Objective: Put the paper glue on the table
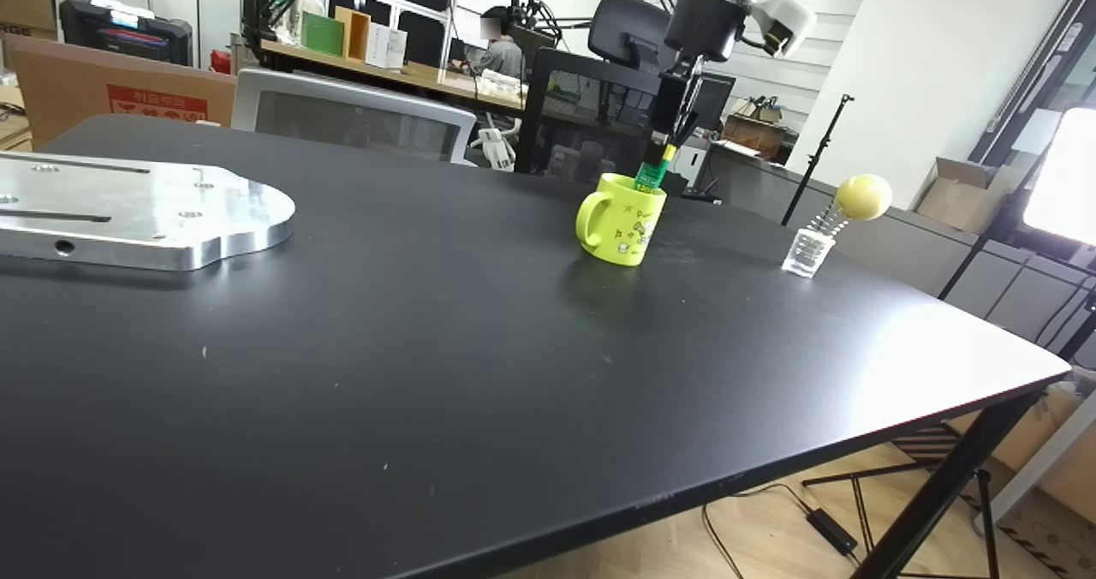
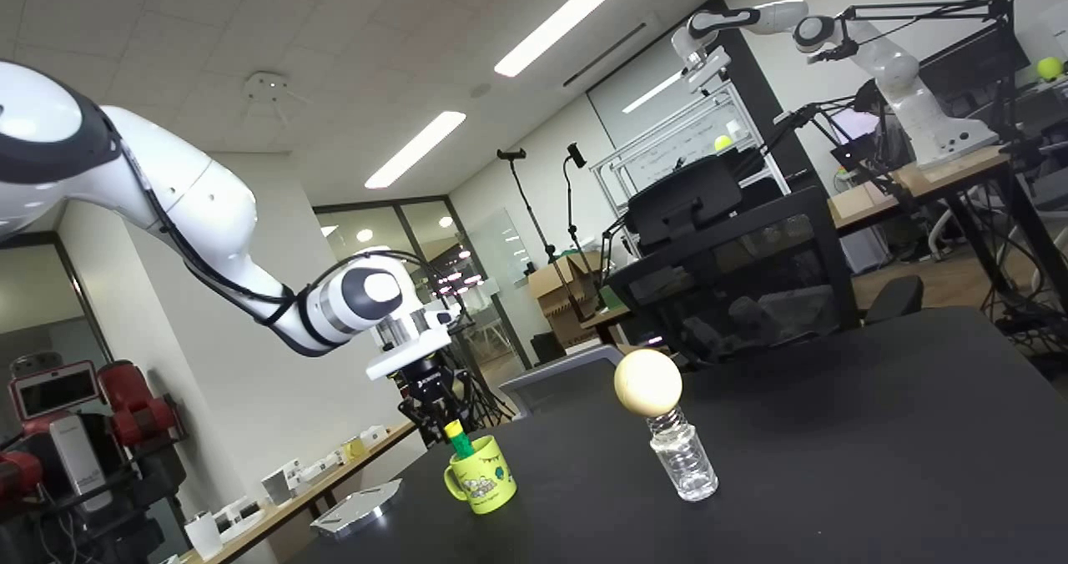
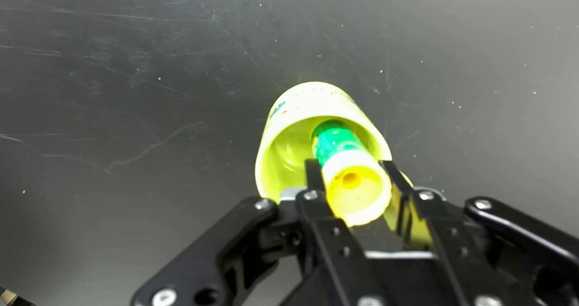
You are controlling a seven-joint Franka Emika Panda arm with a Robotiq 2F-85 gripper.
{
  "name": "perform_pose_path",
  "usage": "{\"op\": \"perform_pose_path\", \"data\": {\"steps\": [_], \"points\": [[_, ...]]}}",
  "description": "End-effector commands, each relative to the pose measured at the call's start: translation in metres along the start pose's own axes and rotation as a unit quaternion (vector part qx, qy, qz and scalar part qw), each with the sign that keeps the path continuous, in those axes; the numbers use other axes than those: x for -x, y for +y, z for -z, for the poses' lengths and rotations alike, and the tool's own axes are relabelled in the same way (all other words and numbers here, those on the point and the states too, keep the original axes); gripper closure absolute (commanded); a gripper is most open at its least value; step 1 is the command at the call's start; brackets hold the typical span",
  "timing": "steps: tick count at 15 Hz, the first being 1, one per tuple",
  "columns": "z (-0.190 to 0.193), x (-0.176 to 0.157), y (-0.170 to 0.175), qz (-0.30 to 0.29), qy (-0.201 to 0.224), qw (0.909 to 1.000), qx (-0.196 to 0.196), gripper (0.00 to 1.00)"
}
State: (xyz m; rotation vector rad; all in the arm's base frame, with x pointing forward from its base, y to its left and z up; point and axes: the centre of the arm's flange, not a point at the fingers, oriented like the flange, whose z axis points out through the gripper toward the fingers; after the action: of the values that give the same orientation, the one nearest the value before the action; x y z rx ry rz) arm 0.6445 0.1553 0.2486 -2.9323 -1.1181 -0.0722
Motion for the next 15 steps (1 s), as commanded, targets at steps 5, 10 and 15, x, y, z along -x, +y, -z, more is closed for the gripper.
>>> {"op": "perform_pose_path", "data": {"steps": [5, 10, 15], "points": [[0.072, 0.017, -0.028, 0.014, -0.005, 0.9997, 0.019, 0.91], [0.088, 0.013, -0.058, 0.044, -0.013, 0.9985, 0.029, 0.91], [0.081, 0.004, -0.062, 0.058, -0.01, 0.9981, 0.022, 0.66]]}}
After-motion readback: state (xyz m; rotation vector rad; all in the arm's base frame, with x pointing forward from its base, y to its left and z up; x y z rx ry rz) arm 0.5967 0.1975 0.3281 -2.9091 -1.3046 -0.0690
